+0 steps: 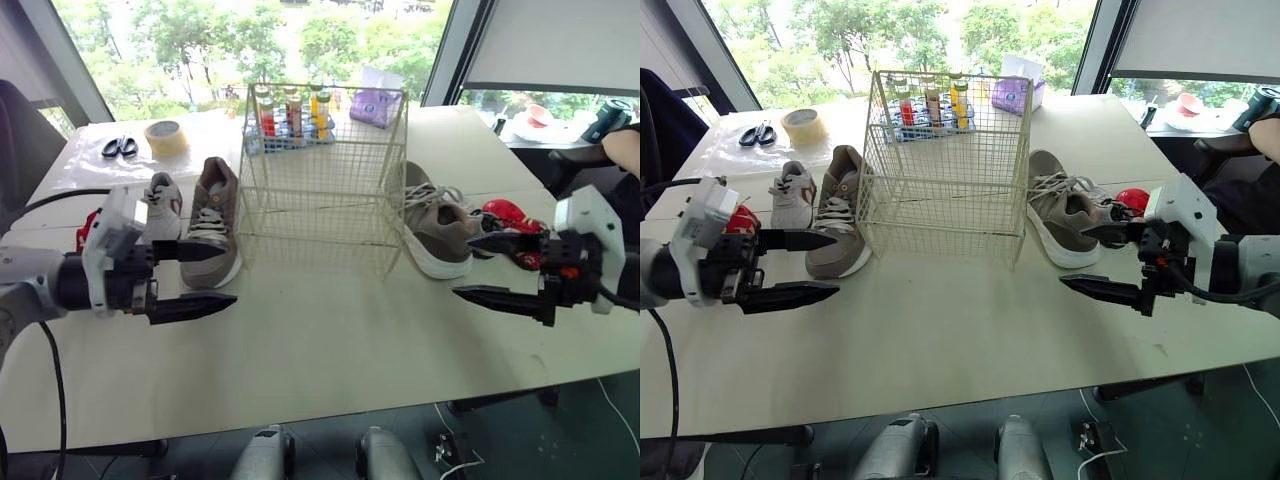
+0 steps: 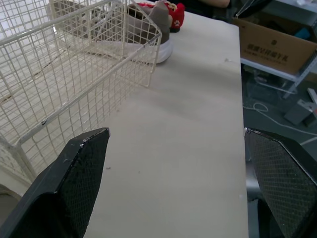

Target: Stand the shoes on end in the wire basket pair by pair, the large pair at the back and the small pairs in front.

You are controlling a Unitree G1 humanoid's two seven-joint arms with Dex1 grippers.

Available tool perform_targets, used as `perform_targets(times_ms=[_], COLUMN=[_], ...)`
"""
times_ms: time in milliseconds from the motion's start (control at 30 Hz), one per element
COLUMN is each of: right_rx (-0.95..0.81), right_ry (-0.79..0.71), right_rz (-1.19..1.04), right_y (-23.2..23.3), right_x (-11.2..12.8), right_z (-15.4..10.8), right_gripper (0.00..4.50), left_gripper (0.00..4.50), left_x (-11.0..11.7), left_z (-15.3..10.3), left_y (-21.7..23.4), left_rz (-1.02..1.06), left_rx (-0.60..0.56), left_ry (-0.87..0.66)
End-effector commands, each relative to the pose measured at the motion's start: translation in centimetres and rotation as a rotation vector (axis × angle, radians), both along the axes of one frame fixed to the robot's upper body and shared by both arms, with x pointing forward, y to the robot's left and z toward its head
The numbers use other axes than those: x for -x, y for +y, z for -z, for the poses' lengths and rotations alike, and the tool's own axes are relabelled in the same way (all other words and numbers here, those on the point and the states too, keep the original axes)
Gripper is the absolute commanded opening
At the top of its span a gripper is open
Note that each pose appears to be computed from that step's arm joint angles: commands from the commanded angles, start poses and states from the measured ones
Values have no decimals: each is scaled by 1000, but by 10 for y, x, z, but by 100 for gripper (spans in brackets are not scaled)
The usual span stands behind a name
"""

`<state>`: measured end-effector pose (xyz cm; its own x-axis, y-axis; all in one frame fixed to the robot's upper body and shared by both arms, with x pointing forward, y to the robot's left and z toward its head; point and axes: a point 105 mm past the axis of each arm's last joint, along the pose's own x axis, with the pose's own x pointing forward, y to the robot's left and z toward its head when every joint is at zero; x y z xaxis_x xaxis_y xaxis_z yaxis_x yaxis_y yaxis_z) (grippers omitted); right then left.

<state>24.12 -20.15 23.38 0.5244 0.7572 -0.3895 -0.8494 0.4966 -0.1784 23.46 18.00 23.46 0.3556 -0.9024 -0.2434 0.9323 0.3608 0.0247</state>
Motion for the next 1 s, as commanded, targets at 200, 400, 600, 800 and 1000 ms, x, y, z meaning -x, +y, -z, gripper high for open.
perform_targets(times_ms=[200, 400, 600, 800, 1000], right_rx=[20, 20, 26, 60, 134], right_ry=[-69, -77, -97, -160, -228], right_rz=[-18, -36, -47, -92, -73], right_y=[7, 12, 15, 34, 56], right_x=[3, 2, 1, -10, -47], right_z=[-13, -13, -15, -10, 3], right_gripper=[450, 450, 450, 450, 450], left_gripper=[447, 447, 447, 447, 447], left_x=[0, -1, -2, -4, -13], left_z=[-11, -14, -16, -20, -26], left_y=[-13, -26, -30, -29, -28], left_rz=[-4, 11, 23, 30, 30], left_rx=[12, 48, 46, 35, 24], left_ry=[-45, -63, -69, -77, -107])
